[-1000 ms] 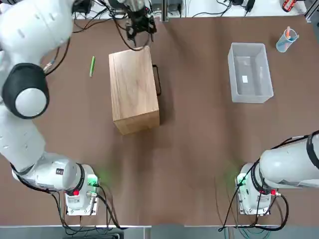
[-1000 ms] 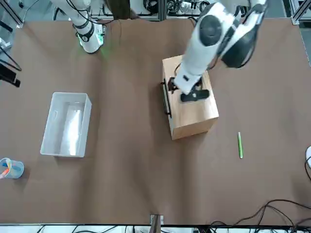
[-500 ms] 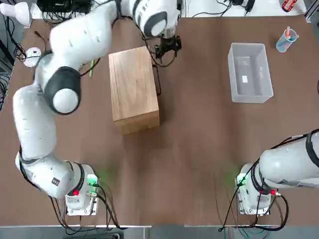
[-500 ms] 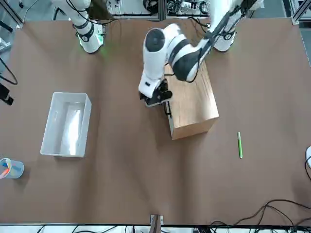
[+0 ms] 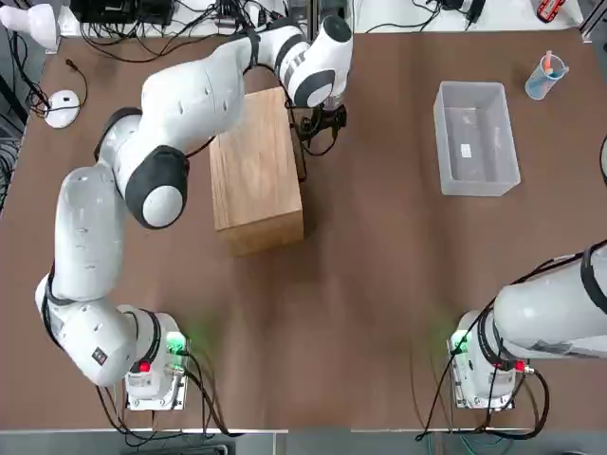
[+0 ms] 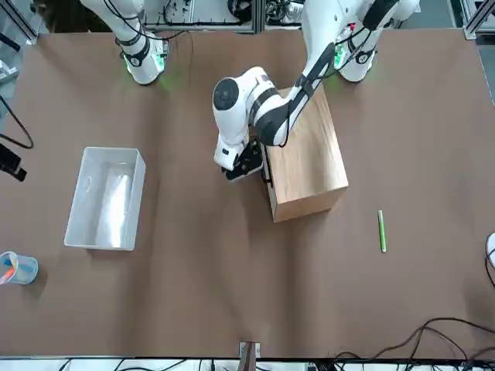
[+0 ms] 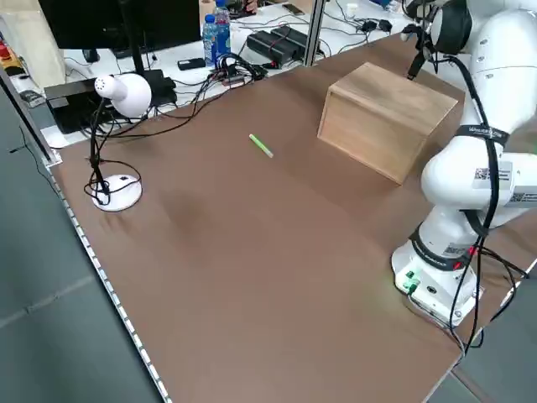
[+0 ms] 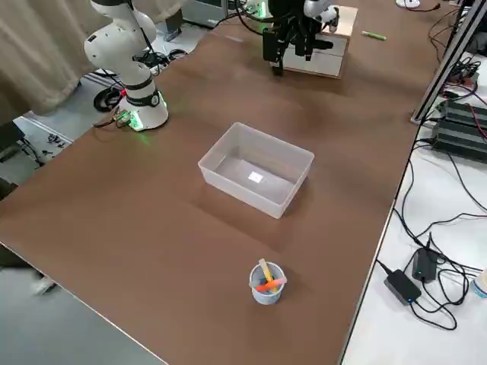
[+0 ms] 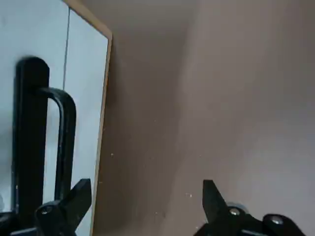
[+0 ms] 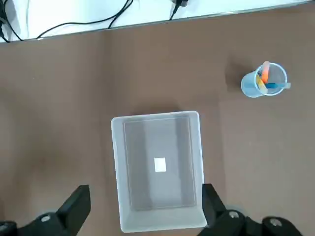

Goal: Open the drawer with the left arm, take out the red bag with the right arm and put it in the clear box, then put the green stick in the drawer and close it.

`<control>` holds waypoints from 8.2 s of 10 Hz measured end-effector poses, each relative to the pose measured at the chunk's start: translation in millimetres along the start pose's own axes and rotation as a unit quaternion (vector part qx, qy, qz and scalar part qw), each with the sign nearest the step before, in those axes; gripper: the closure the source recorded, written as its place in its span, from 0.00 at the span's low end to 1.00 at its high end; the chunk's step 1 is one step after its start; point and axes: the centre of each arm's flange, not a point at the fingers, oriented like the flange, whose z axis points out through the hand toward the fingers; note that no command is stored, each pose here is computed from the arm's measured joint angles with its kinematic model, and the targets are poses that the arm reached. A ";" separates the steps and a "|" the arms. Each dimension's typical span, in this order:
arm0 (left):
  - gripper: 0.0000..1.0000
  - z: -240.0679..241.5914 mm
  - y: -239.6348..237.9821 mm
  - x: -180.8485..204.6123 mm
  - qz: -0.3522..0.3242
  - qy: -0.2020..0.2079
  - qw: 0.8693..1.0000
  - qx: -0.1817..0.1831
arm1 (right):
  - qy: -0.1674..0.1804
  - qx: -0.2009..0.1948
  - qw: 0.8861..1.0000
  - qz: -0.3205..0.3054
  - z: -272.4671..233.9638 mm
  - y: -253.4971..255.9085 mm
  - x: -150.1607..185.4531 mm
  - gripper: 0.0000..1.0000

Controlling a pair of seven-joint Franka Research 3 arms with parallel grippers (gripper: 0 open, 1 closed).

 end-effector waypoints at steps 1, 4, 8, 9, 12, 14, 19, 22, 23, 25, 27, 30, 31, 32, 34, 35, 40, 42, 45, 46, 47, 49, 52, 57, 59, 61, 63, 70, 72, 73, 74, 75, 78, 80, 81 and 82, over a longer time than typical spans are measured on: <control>0.00 -0.4 -3.6 0.1 -0.001 -0.004 1.000 0.017 | -0.005 0.000 1.000 0.000 7.0 -0.5 2.0 0.00; 0.00 -9.3 -9.0 1.4 -0.004 -0.006 0.999 0.035 | -0.047 0.000 0.999 -0.003 63.3 -3.3 17.2 0.00; 0.02 -1.0 -10.4 -0.1 -0.001 -0.010 0.999 0.047 | -0.047 0.000 0.999 -0.004 66.6 -5.1 20.1 0.00; 0.03 4.5 -10.0 -0.5 -0.001 -0.012 0.999 0.050 | -0.047 0.000 0.999 -0.004 66.6 -4.8 20.1 0.00; 0.50 7.9 -10.5 -1.5 0.001 -0.012 0.998 0.056 | -0.050 0.001 0.999 -0.011 68.1 -12.8 19.6 0.00; 0.79 7.7 -9.0 -5.2 0.005 -0.010 0.998 0.056 | -0.067 0.003 0.997 -0.041 84.7 -53.0 18.1 0.00; 0.89 -4.7 17.3 -25.3 0.039 0.013 0.999 -0.024 | -0.102 0.002 0.992 -0.076 132.5 -99.8 20.7 0.00; 0.89 -9.6 27.3 -33.5 0.052 0.022 0.997 -0.057 | -0.109 0.001 0.991 -0.077 143.6 -103.9 21.7 0.00; 0.89 -9.8 28.4 -34.2 0.053 0.024 0.996 -0.061 | -0.117 -0.001 0.991 -0.062 157.1 -103.8 23.7 0.00; 0.89 -12.0 37.8 -40.1 0.052 0.029 0.994 -0.096 | -0.121 -0.010 0.992 0.016 168.6 -104.7 25.8 0.00; 0.89 -10.9 41.3 -41.2 0.056 0.031 0.992 -0.109 | -0.126 0.004 0.987 0.099 166.9 -110.1 25.3 0.00; 0.49 -19.2 48.3 -42.9 0.043 0.034 0.988 -0.146 | -0.141 0.048 0.975 0.166 165.6 -109.0 26.0 0.00; 0.33 -24.7 49.3 -42.2 0.042 0.035 0.987 -0.151 | -0.145 0.043 0.965 0.213 165.6 -111.9 25.3 0.00; 0.20 -35.5 48.7 -40.3 0.040 0.038 0.986 -0.155 | -0.150 0.036 0.956 0.251 165.8 -120.6 23.1 0.00; 0.00 -67.7 29.2 -33.4 0.032 0.043 0.992 -0.113 | -0.155 0.031 0.952 0.263 165.9 -144.3 17.5 0.00; 0.00 -89.9 8.5 -20.6 0.025 0.046 0.996 -0.076 | -0.157 0.029 0.953 0.258 165.8 -156.1 14.4 0.00; 0.00 -148.3 -130.2 146.8 -0.002 0.043 0.998 -0.045 | -0.171 -0.001 0.924 0.343 158.7 -290.0 -33.6 0.00; 0.00 -146.9 -184.9 193.6 0.017 0.025 0.999 -0.045 | -0.155 -0.005 0.913 0.377 148.5 -398.5 -90.7 0.00; 0.00 -121.0 -280.5 268.0 0.028 0.005 0.999 -0.029 | -0.125 0.015 0.887 0.445 148.9 -511.7 -173.6 0.00; 0.00 -104.7 -312.5 290.6 0.026 0.002 1.000 -0.014 | -0.123 0.011 0.873 0.471 168.3 -526.1 -186.1 0.00; 0.00 -86.2 -344.5 311.3 0.024 0.000 1.000 -0.008 | -0.122 0.006 0.857 0.500 191.6 -538.8 -195.6 0.00; 0.01 -33.7 -394.5 339.2 0.017 0.012 0.999 -0.024 | -0.118 0.008 0.832 0.542 234.5 -560.5 -206.7 0.00; 0.03 70.0 -437.5 345.1 0.048 0.004 0.999 -0.016 | -0.118 -0.006 0.822 0.558 272.0 -566.4 -211.1 0.00; 0.04 161.3 -486.6 359.2 0.102 -0.023 0.994 -0.021 | -0.116 -0.004 0.819 0.562 273.1 -567.4 -210.1 0.00; 0.06 187.8 -485.1 356.6 0.104 -0.029 0.994 -0.020 | -0.112 0.000 0.812 0.573 270.8 -558.9 -196.4 0.00; 0.17 199.1 -484.9 354.4 0.105 -0.035 0.994 -0.018 | -0.110 0.001 0.801 0.588 272.4 -542.7 -176.4 0.00; 0.49 194.6 -483.8 357.0 0.103 -0.029 0.994 -0.022 | -0.111 -0.001 0.801 0.588 273.5 -542.3 -176.4 0.00; 0.82 117.4 -493.7 372.3 0.095 0.008 0.995 -0.033 | -0.119 -0.011 0.808 0.577 287.7 -568.4 -210.6 0.00; 0.82 53.7 -481.0 363.1 0.109 0.014 0.993 -0.043 | -0.120 -0.014 0.810 0.574 299.8 -574.7 -219.0 0.00; 0.82 26.9 -473.3 353.9 0.119 0.008 0.992 -0.045 | -0.119 -0.012 0.810 0.575 302.8 -575.5 -219.0 0.00; 0.82 2.8 -467.6 346.2 0.130 0.010 0.990 -0.048 | -0.117 -0.005 0.807 0.579 304.2 -575.3 -215.7 0.03; 0.82 -21.8 -463.8 339.9 0.138 0.018 0.989 -0.051 | -0.115 0.001 0.803 0.585 305.3 -572.7 -210.2 0.09; 0.82 -115.7 -469.1 312.5 0.149 0.037 0.987 -0.054 | -0.113 0.008 0.800 0.589 301.8 -568.8 -200.8 0.39; 0.82 -167.5 -468.7 290.9 0.160 0.025 0.986 -0.050 | -0.113 0.021 0.809 0.576 277.6 -569.5 -194.9 0.39; 0.82 -183.9 -467.1 286.1 0.163 0.017 0.985 -0.053 | -0.113 0.026 0.820 0.561 244.4 -564.9 -189.9 0.39; 0.82 -196.3 -465.4 281.9 0.164 0.004 0.985 -0.061 | -0.113 0.032 0.838 0.533 200.4 -549.6 -180.5 0.39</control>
